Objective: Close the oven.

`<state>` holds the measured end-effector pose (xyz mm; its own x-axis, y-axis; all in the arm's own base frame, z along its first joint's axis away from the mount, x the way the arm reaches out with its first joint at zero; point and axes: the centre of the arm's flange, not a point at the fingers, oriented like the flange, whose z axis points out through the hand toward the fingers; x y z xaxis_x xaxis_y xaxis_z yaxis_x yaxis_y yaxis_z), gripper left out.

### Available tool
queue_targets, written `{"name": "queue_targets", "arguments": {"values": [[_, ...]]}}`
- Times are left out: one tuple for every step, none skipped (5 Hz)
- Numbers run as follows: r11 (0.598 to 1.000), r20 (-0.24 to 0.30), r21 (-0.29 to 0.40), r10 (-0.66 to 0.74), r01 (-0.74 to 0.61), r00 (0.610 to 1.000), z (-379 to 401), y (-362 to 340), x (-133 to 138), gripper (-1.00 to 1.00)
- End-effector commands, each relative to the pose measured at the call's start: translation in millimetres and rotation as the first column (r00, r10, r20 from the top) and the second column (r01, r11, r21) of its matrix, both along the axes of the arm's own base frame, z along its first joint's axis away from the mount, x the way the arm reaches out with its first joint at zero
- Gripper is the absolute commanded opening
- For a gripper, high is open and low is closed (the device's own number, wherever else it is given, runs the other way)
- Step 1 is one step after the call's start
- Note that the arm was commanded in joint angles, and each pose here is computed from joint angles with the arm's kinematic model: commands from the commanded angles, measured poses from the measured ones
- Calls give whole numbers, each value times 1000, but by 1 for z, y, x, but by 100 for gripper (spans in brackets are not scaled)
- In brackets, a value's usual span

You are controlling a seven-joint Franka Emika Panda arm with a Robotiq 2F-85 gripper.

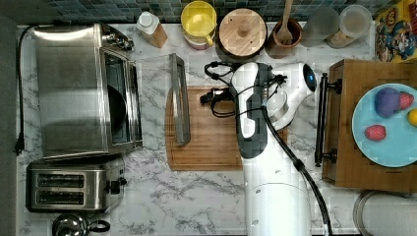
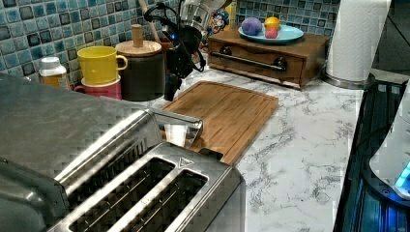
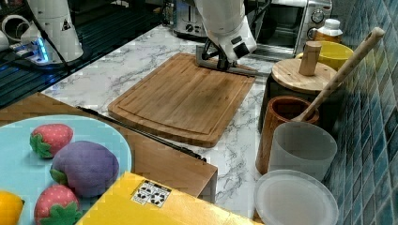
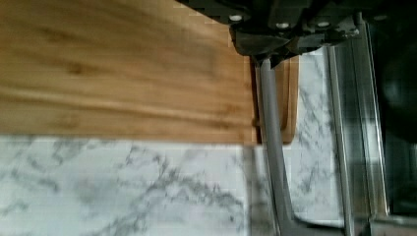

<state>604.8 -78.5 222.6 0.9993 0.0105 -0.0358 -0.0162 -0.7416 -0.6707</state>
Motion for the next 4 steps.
{"name": "queue_targets", "arguments": {"values": [[983,192,-37,183,-179,964,56,73,70,-100],[972,167,-107,227,-212,959,46,86,76,-100],[974,169,-78,222,-212,960,48,82,75,-100],[978,159,-26,209,-208,965,60,82,79,-100]]}}
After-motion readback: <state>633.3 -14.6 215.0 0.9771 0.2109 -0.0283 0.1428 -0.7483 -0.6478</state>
